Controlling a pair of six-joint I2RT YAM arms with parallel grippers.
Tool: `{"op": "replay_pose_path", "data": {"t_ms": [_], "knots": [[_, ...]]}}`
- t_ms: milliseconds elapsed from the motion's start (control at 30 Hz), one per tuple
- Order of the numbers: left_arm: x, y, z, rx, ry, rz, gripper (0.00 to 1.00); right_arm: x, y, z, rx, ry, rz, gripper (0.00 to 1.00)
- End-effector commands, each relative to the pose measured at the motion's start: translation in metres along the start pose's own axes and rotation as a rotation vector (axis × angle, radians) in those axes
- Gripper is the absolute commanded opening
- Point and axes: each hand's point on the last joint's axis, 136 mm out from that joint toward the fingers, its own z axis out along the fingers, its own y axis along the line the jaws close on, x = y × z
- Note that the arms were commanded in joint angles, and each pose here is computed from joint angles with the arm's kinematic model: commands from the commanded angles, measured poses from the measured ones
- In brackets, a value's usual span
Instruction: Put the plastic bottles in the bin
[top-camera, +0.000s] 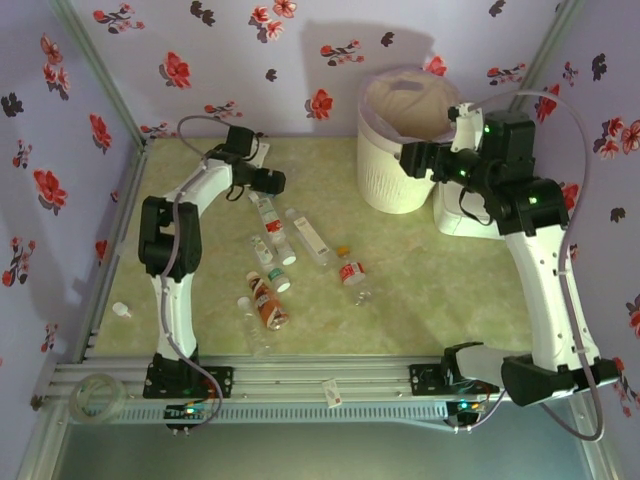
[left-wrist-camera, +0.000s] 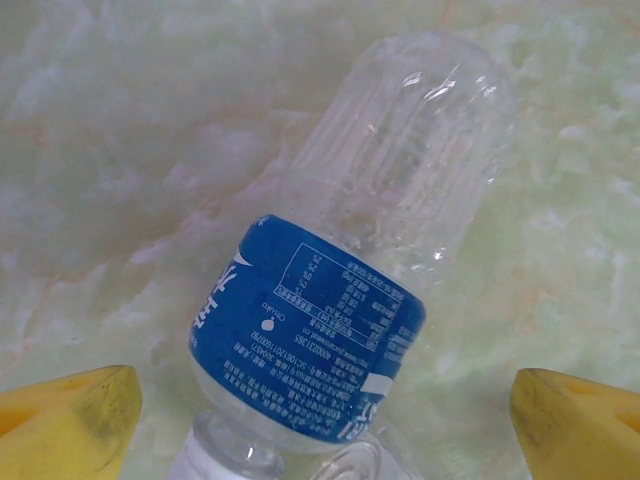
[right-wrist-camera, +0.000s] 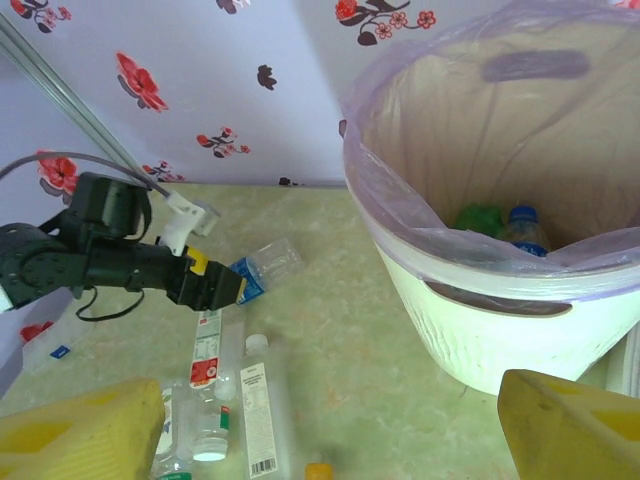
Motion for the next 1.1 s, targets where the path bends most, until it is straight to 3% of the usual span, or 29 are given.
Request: {"op": "replay_pose_path", "data": {"t_ms": [0,267,600,700,900,1067], "knots": [[0.01,-0.001,0.008,0.025,0.056,0.009,0.95,-0.006,-0.001,-0.001,0.01,-0.032,0.011,0.87],[0.022,0.001,0.032,0.031,0.107,0.001,0.89,0.004,-0.004,0.007,0.01,0.002,0.017,0.87],[0.017,0.0,0.042,0.052,0.107,-0.011,0.63,0.017,-0.009,0.002,0.033,0.015,0.003,0.87],[0.015,0.0,0.041,0.053,0.101,-0.019,0.59,0.018,-0.009,0.002,0.032,0.015,0.002,0.87],[0.003,0.006,0.026,0.053,0.06,-0.036,0.56,0.015,-0.007,0.0,0.028,0.01,0.004,0.87],[-0.021,0.014,-0.011,0.054,-0.028,-0.046,0.56,0.011,-0.001,-0.005,0.004,0.005,0.01,0.87]]}}
